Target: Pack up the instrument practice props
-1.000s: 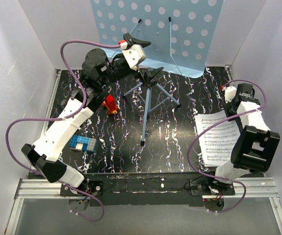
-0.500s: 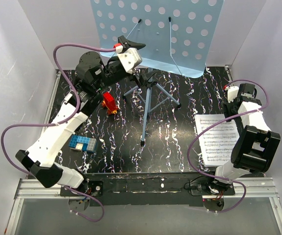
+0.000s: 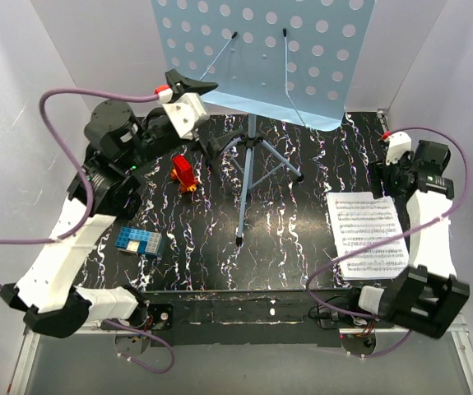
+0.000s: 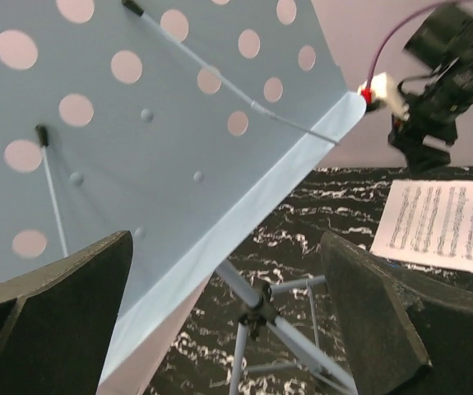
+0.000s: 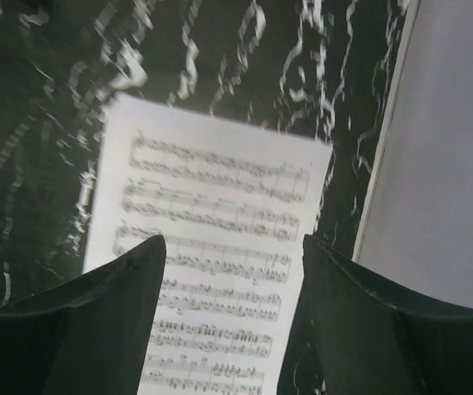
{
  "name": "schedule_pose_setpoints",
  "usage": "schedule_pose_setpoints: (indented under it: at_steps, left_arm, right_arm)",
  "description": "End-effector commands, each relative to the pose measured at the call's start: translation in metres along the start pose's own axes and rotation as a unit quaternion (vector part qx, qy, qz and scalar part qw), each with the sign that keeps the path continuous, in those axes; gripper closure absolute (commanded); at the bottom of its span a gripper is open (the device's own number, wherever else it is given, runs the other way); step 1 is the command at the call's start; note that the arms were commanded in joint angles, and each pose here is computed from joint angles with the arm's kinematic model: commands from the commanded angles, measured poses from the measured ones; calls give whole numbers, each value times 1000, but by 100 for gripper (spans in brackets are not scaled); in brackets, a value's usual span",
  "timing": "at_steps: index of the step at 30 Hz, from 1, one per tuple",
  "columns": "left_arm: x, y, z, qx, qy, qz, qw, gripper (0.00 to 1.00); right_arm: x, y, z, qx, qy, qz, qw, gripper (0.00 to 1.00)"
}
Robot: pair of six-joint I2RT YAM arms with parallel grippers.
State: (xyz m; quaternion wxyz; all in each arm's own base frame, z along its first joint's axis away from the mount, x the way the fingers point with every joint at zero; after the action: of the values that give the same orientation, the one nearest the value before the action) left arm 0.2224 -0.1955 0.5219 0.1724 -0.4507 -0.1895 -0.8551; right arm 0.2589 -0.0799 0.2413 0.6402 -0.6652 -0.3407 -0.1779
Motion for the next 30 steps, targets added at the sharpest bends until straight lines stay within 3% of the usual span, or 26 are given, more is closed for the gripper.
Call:
schedule_pose_setpoints:
  at_steps: [1, 6, 11, 17, 20, 26, 30]
  left_arm:
    - [-17, -33, -8, 11, 6, 87, 996, 2]
    - [-64, -60, -30, -24, 20, 142, 989, 2]
    - [-103, -61, -38, -16, -40, 164, 986, 8]
    - [-147, -42, -39, 64, -150, 131, 978, 16]
    - [-165, -26, -39, 58, -193, 119, 972, 20]
    - [-192, 1, -40, 3, -171, 76, 982, 29]
    - [-214, 6, -45, 5, -144, 60, 988, 29]
  right_arm:
    - [13, -32, 37, 87, -39, -118, 988, 27]
    - [-4, -38, 96, 157, -221, -167, 948, 28]
    - [-8, -30, 135, 197, -318, -197, 906, 31]
    - [30, -3, 159, 213, -351, -246, 878, 32]
    - [57, 7, 169, 232, -357, -266, 865, 34]
    - [102, 28, 187, 259, -346, -274, 859, 37]
    - [117, 40, 196, 263, -348, -266, 860, 37]
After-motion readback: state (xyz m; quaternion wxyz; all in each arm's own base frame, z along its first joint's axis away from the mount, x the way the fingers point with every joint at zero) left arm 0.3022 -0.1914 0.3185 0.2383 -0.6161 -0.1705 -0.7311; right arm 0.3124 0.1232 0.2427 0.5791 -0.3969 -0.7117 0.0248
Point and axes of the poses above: each gripper's point midway between its finger pads, its own y axis out along the fingers, its own z axis along the line the jaws close on, x = y × z, the point moved 9 cm from there along -y, back along the fingers, and after that the axes turned 3 degrees about y, right-handed, at the moved point
